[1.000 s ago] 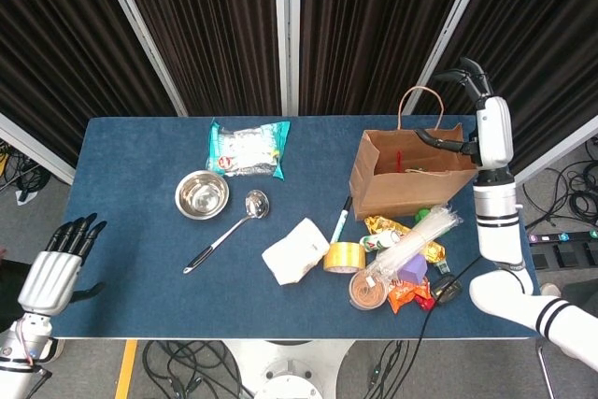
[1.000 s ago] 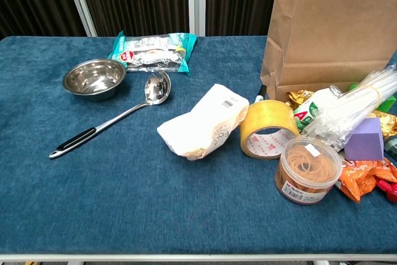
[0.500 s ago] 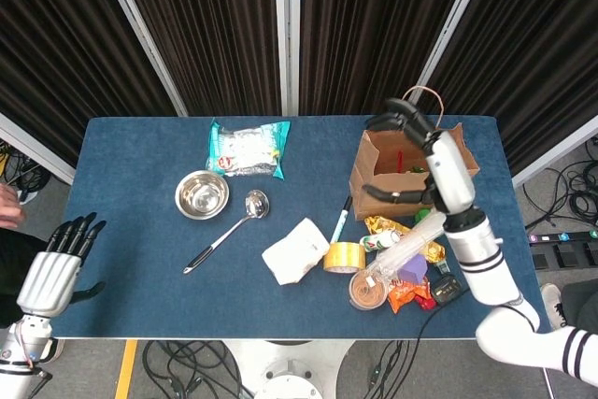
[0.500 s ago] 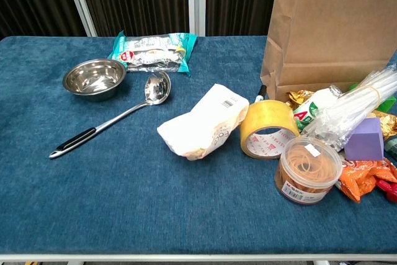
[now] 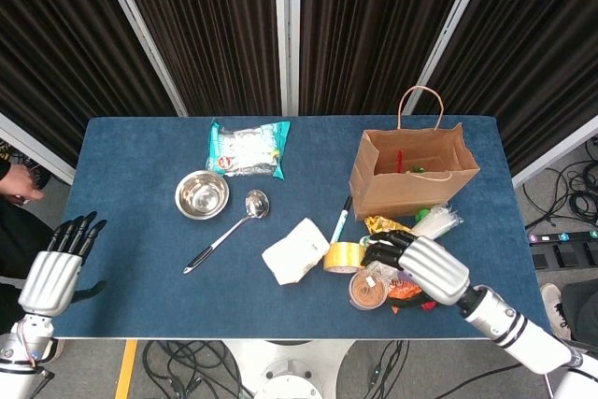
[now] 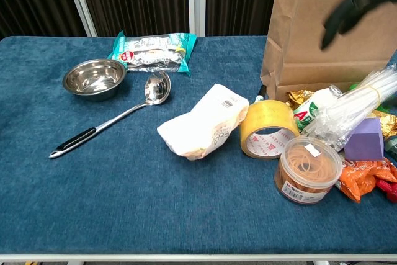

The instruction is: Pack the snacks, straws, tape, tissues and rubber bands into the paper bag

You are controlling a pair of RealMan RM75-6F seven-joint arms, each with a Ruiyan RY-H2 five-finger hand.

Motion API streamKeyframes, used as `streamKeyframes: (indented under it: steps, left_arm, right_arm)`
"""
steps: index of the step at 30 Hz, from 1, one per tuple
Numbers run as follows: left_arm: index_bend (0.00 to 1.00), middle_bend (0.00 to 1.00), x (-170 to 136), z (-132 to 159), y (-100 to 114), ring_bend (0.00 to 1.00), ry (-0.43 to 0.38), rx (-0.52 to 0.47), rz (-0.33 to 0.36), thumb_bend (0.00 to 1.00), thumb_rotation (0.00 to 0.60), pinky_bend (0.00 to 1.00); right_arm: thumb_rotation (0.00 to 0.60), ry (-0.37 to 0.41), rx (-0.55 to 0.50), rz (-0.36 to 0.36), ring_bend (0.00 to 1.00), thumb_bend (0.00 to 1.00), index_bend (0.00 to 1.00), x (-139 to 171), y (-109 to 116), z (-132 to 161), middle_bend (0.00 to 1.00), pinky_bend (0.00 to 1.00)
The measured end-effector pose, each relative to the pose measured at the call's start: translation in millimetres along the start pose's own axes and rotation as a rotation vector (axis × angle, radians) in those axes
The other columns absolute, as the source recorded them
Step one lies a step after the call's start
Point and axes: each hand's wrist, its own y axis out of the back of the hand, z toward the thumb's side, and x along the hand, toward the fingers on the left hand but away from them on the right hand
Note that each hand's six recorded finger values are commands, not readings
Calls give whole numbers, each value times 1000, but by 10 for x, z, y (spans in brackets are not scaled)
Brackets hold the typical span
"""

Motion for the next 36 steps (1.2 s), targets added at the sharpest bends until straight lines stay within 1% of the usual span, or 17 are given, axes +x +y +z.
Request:
streamKeyframes:
  steps: [1,4,9,13,19,22,25,36]
  left_arm:
    - [66,51,-6,1,-10,0,1,-1,-1,156,600,122]
    - [66,51,-16,0,-39,0,3,-2,-4,156,600,122]
    - [66,51,-20,-10,-61,0,5,3,-4,156,600,122]
    - [66,51,-26,-35,-60,0,8,13,0,156,600,122]
    - [66,51,-44,-77,-57,0,12,24,7,156,600,122]
    - [66,51,-42,-84,-60,0,11,25,12,156,600,122]
    - [66,51,-40,-82,-70,0,8,25,12,156,600,122]
    - [66,51,-49,-100,-108,0,10,28,2,156,600,122]
  right_arm:
    - [600,-30,41,22,180,0,332,57,-58,-104,315,254]
    - [600,-91,117,61,177,0,335,158,-163,-343,313,254]
    - [600,-164,248,97,161,0,332,244,-339,-648,306,241]
    - [600,-187,337,81,152,0,332,222,-429,-816,304,212]
    - [600,-186,454,38,148,0,330,151,-454,-972,293,193]
    - [600,-173,494,0,143,0,327,116,-421,-999,288,179]
    - [600,-167,511,-24,143,0,328,99,-409,-1021,288,178]
    - [600,-232,525,-11,143,0,327,47,-523,-1278,288,177]
